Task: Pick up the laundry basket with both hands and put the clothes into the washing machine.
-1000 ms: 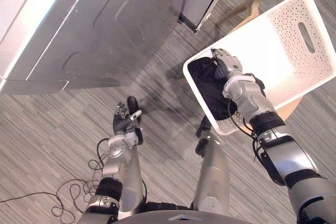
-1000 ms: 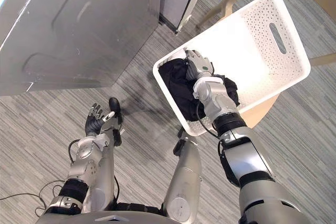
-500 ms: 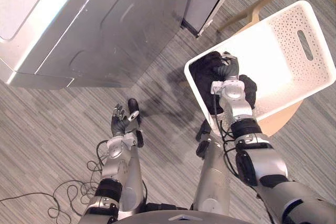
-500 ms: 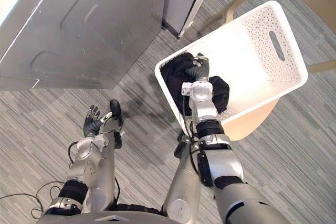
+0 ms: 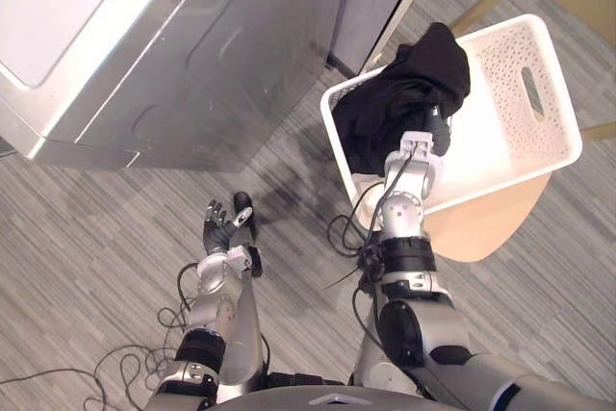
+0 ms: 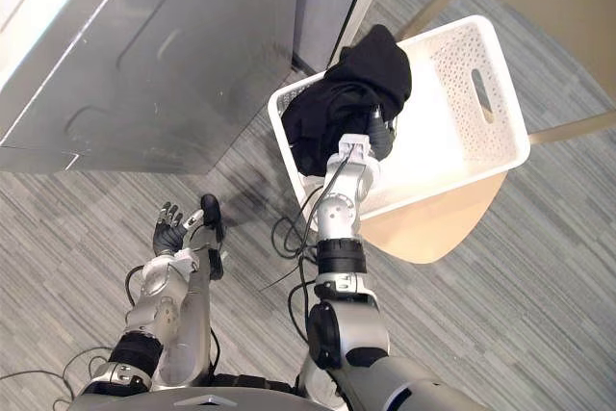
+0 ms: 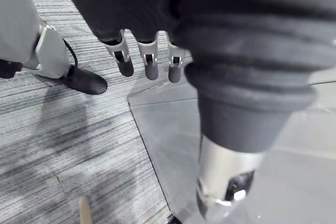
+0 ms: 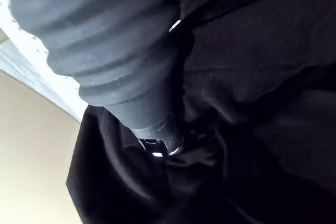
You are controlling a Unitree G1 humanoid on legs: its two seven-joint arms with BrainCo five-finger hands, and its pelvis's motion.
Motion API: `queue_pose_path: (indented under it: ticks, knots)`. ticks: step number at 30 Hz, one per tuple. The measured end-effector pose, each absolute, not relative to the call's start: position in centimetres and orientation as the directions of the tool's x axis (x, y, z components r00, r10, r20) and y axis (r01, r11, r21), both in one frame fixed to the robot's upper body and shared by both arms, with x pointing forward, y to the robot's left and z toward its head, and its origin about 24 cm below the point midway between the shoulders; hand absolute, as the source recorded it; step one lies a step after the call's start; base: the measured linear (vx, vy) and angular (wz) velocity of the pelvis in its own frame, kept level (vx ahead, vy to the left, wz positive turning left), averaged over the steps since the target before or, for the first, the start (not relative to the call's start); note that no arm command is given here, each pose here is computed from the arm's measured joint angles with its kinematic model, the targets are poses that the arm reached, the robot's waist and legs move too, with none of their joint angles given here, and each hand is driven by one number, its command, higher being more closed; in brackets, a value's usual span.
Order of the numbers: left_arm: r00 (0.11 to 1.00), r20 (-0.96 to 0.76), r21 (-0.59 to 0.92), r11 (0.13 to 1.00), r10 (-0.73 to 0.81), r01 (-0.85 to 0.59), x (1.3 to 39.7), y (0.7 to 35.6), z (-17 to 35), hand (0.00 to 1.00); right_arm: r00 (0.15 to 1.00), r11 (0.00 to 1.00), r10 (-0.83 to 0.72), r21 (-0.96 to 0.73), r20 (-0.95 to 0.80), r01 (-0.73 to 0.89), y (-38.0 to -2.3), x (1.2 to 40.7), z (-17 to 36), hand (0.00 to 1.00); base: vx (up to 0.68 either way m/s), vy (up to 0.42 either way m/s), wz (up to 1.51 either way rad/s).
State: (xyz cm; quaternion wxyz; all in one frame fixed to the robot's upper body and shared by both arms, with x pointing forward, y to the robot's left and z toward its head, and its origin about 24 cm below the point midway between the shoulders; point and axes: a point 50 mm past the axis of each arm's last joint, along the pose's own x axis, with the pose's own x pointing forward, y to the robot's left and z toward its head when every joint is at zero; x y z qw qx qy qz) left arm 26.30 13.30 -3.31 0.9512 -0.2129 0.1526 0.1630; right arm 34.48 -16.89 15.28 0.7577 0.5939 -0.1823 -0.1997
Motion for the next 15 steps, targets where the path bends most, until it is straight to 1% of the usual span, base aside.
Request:
queue_pose_path:
  ticks: [3,9,13,15]
  knots:
    - [0.89,-0.388,-0.342,0.859,0.241,-0.382,25.9,13.3,-3.9,0.0,0.856,0.196,-0.513,0.979,0.057,0.052,-16.7,34.0,15.5,1.0,-0.01,-0.08,0.06]
    - [0.867,-0.444,-0.311,0.869,0.226,-0.385,24.4,13.1,-5.4,0.0,0.853,0.214,-0.512,0.977,0.098,0.016,-16.4,32.3,15.2,1.0,0.05,-0.054,0.02]
    - [0.879,-0.458,-0.299,0.908,0.133,-0.293,23.6,11.3,-5.9,0.0,0.847,0.215,-0.519,0.977,0.114,0.0,-16.6,30.5,14.3,1.0,0.06,-0.037,0.09]
    - [0.897,-0.438,-0.31,0.926,0.061,-0.214,23.3,10.0,-5.6,0.0,0.852,0.221,-0.512,0.975,0.111,0.006,-16.6,29.3,13.2,1.0,0.06,-0.027,0.04]
